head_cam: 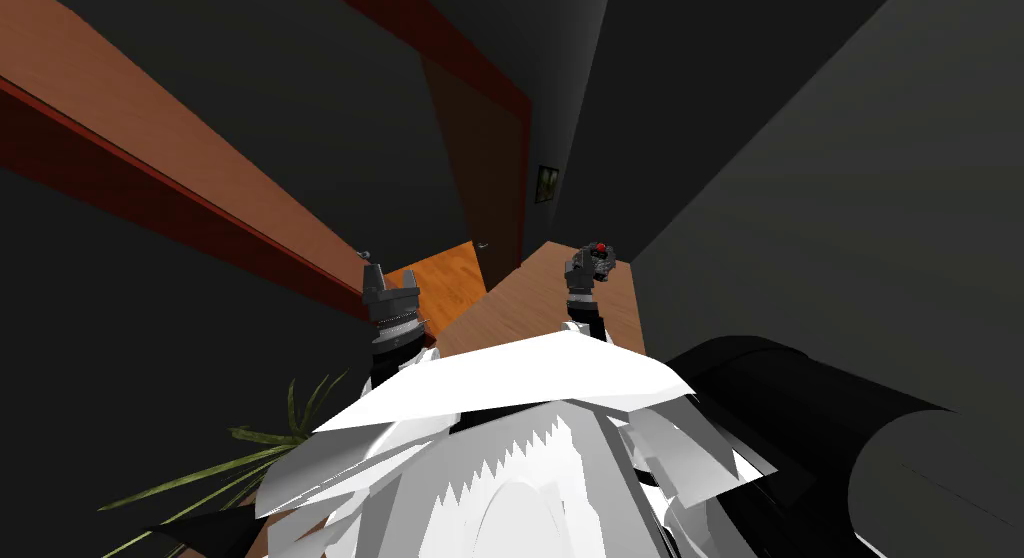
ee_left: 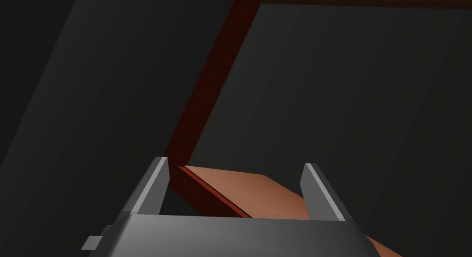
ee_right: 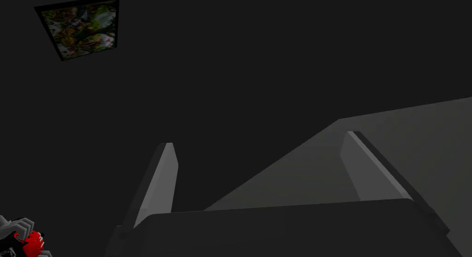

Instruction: Push the door open

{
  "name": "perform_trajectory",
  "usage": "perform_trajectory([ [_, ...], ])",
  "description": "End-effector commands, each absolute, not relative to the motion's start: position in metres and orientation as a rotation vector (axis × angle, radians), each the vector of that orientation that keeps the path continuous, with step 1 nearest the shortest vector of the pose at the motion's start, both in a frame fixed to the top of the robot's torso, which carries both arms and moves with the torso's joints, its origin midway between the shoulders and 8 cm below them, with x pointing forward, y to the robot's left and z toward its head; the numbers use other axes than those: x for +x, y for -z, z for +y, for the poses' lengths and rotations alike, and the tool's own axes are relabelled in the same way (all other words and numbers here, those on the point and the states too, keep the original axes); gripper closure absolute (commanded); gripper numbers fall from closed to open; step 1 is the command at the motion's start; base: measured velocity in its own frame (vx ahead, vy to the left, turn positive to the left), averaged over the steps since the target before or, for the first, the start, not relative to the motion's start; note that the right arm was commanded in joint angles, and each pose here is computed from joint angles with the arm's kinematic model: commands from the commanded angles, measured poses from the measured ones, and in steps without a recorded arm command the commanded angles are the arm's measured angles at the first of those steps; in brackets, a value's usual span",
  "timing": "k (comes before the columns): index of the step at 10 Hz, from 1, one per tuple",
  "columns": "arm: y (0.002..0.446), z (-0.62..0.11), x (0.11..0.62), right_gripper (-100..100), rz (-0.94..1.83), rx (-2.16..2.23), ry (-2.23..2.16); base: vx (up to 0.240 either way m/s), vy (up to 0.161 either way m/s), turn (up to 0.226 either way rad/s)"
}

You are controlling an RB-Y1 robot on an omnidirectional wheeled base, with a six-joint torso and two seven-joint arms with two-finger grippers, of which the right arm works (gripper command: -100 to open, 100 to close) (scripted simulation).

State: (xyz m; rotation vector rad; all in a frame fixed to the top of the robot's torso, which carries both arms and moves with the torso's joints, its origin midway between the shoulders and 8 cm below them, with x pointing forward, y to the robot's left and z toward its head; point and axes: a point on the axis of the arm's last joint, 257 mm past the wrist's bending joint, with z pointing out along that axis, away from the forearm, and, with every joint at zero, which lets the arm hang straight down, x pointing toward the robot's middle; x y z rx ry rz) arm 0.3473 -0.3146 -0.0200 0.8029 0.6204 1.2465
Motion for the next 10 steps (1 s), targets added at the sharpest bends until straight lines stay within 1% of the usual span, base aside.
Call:
perform_trajectory([
  [1,0.029,-0.314,0.353,-100,0.636,0.810,-1.250,0.091,0.072,0.133],
  [6,0.061,-0.312,0.372,-100,0.682,0.839,-1.259,0.094,-0.044,0.114],
  [10,0.083,-0.310,0.384,-100,0.713,0.861,-1.263,0.086,-0.015,0.106],
])
